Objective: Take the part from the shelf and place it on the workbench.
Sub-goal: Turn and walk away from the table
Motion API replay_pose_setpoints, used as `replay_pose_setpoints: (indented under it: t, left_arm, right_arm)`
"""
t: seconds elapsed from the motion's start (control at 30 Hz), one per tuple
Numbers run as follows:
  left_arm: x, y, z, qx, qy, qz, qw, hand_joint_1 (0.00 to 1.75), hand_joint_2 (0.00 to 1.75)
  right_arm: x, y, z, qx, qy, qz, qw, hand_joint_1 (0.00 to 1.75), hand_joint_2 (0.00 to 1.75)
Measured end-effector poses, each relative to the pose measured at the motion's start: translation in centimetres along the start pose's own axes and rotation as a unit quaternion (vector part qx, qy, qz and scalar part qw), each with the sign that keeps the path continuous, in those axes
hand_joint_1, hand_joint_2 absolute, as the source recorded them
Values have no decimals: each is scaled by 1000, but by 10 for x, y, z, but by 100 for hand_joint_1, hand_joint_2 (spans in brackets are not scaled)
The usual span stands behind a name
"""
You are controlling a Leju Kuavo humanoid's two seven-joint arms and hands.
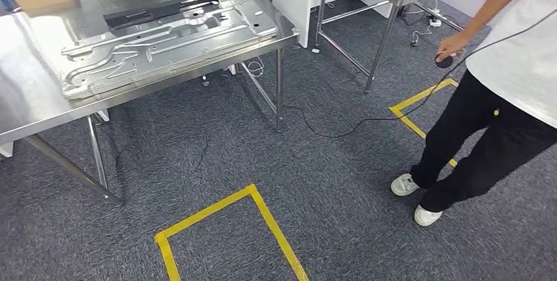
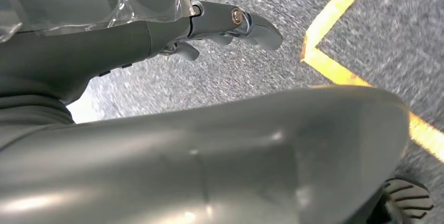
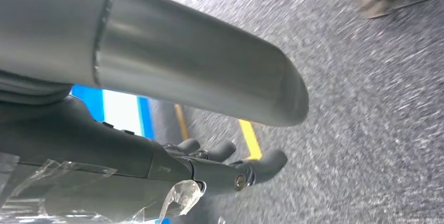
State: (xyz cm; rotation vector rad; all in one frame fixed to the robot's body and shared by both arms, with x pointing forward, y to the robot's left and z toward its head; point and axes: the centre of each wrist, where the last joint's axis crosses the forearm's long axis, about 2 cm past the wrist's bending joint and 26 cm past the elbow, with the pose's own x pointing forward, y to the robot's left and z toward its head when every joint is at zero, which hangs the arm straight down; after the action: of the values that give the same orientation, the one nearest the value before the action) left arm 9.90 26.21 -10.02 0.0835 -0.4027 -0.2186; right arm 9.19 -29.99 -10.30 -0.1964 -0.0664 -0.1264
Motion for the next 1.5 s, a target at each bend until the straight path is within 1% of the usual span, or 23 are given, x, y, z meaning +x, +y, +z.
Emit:
replay_pose_setpoints:
  t: [0.27, 0.37, 0.57, 0.73, 0.83, 0.93, 1.23, 1.5]
  left_arm:
    - [4, 8, -2, 27, -8, 19, 999, 0, 0]
    - [3, 11, -2, 29, -1, 18, 999, 0, 0]
    - [-8, 11, 0, 25, 22, 14, 999, 0, 0]
    - [1, 16, -2, 27, 3, 14, 1000, 0, 0]
    - [12, 19, -4, 31, -15, 13, 999, 0, 0]
    - [18, 21, -5, 35, -17, 13, 999, 0, 0]
    - [8, 21, -4, 34, 6, 14, 999, 0, 0]
    - [8, 21, -4, 31, 4, 13, 999, 0, 0]
  right_arm:
    - [-2, 3, 1, -11, 0, 28, 1000, 0, 0]
    - [-3, 6, 1, -4, 3, 31, 1000, 0, 0]
    - [-4, 9, 1, 13, -4, 36, 999, 0, 0]
    - [-4, 13, 2, 33, -5, 35, 999, 0, 0]
    - [-6, 13, 2, 32, -2, 36, 999, 0, 0]
    - [-4, 14, 2, 28, -3, 37, 999, 0, 0]
    - [-5, 16, 3, 21, 3, 32, 999, 0, 0]
    - [-4, 15, 3, 19, 10, 22, 1000, 0, 0]
